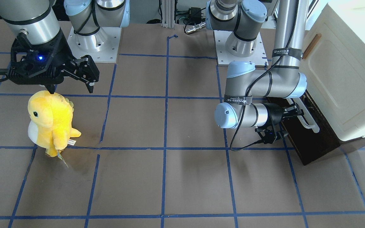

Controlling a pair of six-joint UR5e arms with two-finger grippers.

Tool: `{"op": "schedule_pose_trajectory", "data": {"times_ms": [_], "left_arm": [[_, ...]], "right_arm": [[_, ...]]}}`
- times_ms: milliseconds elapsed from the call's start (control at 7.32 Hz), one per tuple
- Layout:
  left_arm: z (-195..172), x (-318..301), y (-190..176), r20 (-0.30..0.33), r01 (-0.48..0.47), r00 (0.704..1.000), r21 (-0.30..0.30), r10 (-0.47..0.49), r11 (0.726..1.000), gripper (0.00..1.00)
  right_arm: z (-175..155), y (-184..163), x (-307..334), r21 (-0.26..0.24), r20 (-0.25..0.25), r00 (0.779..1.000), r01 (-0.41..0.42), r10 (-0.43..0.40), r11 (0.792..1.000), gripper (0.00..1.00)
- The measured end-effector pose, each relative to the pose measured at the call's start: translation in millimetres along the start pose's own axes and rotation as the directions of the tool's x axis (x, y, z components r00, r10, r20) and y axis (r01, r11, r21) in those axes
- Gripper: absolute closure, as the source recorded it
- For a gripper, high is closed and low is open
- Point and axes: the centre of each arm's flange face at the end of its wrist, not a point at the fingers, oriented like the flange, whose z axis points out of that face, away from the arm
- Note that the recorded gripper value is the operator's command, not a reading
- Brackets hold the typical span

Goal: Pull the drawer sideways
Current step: 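Hold the handle firmly with the left gripper, adjusting grip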

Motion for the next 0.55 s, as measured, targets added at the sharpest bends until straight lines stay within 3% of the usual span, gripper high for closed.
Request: {"op": "schedule_pose_trajectory", "data": {"times_ms": [547], "left_arm": [[-1.3,2.1,-1.9,-0.003,0.001,1.0,0.002,-0.001,1.0,0.7]], "right_arm": [[0.0,0.0,0.0,0.0,0.0,1.0,0.0,0.0,1.0,0.0]]}}
